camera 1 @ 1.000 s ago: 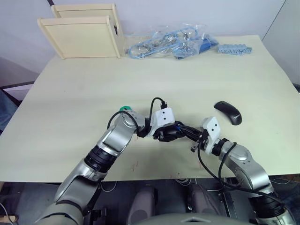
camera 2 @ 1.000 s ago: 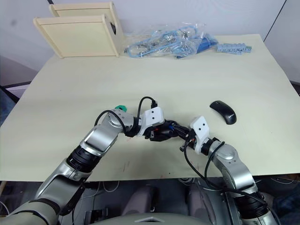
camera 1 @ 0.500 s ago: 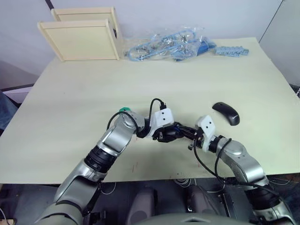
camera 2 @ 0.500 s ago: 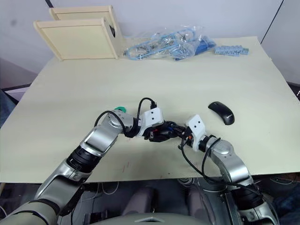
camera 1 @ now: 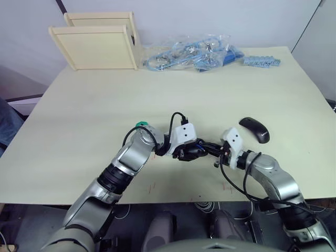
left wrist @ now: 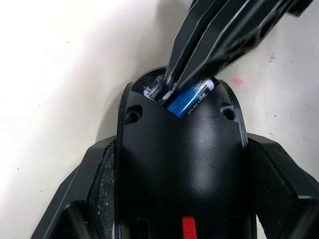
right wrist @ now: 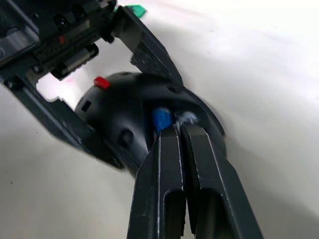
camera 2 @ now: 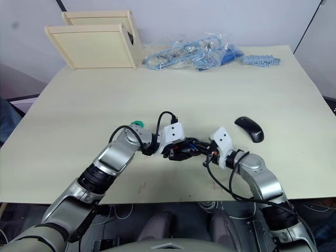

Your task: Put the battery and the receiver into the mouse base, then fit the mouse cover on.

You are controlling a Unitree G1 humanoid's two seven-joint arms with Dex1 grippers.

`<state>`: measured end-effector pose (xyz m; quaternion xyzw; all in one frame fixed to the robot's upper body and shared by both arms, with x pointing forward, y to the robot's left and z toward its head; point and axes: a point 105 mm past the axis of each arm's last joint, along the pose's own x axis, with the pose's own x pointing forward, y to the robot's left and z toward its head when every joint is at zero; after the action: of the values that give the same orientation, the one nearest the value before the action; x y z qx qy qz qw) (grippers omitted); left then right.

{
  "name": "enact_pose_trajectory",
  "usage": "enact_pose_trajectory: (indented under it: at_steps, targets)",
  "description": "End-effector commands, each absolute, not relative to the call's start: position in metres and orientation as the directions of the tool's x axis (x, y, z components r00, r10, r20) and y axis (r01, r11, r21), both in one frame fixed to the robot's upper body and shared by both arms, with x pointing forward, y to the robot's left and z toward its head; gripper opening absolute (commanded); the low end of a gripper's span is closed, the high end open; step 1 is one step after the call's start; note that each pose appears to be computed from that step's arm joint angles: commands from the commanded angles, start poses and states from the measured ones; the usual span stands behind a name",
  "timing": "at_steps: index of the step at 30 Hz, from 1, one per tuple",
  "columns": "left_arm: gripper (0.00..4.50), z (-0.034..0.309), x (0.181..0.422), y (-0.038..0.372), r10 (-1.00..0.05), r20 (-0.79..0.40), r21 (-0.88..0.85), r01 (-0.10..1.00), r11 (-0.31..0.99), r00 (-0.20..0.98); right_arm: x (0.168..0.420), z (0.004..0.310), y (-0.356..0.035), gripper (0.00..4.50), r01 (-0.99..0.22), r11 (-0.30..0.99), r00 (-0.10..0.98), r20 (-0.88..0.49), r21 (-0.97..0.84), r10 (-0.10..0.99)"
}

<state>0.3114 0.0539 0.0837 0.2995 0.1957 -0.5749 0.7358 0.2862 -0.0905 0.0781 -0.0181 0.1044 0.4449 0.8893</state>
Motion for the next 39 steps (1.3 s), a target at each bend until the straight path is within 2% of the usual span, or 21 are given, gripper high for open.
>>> enact_pose_trajectory:
  at_steps: [1, 5, 6, 7, 8, 11, 13, 21, 23, 25, 32, 39]
  targets:
    - [2.94, 0.074, 0.303, 0.052, -0.724, -0.654, 0.186, 0.974, 0.129, 0.22, 0.278, 0.116, -0.106, 0.34, -0.818, 0.576, 0.573, -0.116, -0.018, 0.811]
    - [2.94, 0.074, 0.303, 0.053, -0.723, -0.655, 0.186, 0.974, 0.129, 0.221, 0.258, 0.126, -0.122, 1.6, -0.854, 0.514, 0.52, -0.138, -0.08, 0.843]
    - [2.94, 0.074, 0.303, 0.053, -0.723, -0.654, 0.187, 0.974, 0.131, 0.223, 0.251, 0.129, -0.127, 1.99, -0.866, 0.489, 0.499, -0.151, -0.101, 0.853]
    - [2.94, 0.075, 0.304, 0.053, -0.724, -0.653, 0.187, 0.973, 0.133, 0.225, 0.242, 0.135, -0.136, 2.64, -0.874, 0.47, 0.485, -0.157, -0.123, 0.861]
    - [2.94, 0.075, 0.304, 0.053, -0.724, -0.652, 0.187, 0.973, 0.135, 0.226, 0.236, 0.139, -0.141, 2.64, -0.878, 0.459, 0.477, -0.161, -0.136, 0.864]
    - [2.94, 0.076, 0.304, 0.053, -0.734, -0.642, 0.179, 0.974, 0.14, 0.224, 0.223, 0.146, -0.155, 3.42, -0.876, 0.452, 0.478, -0.182, -0.165, 0.86]
    - [2.94, 0.076, 0.304, 0.055, -0.734, -0.641, 0.175, 0.974, 0.144, 0.224, 0.216, 0.149, -0.161, 4.39, -0.87, 0.464, 0.489, -0.178, -0.166, 0.854]
    - [2.94, 0.082, 0.306, 0.057, -0.747, -0.624, 0.164, 0.973, 0.16, 0.228, 0.204, 0.146, -0.167, 4.39, -0.852, 0.5, 0.522, -0.176, -0.155, 0.835]
    - [3.97, 0.086, 0.306, 0.057, -0.757, -0.612, 0.168, 0.973, 0.157, 0.228, 0.202, 0.145, -0.167, 4.5, -0.851, 0.502, 0.523, -0.178, -0.152, 0.833]
    - [4.42, 0.091, 0.308, 0.055, -0.773, -0.587, 0.18, 0.969, 0.167, 0.242, 0.201, 0.143, -0.166, 4.5, -0.852, 0.502, 0.523, -0.179, -0.15, 0.833]
    - [4.42, 0.11, 0.309, 0.065, -0.805, -0.527, 0.186, 0.961, 0.203, 0.272, 0.202, 0.144, -0.165, 4.5, -0.845, 0.512, 0.532, -0.166, -0.153, 0.83]
    - [4.42, 0.143, 0.294, 0.116, -0.839, -0.416, 0.117, 0.936, 0.332, 0.35, 0.207, 0.15, -0.164, 4.5, -0.833, 0.527, 0.547, -0.111, -0.168, 0.83]
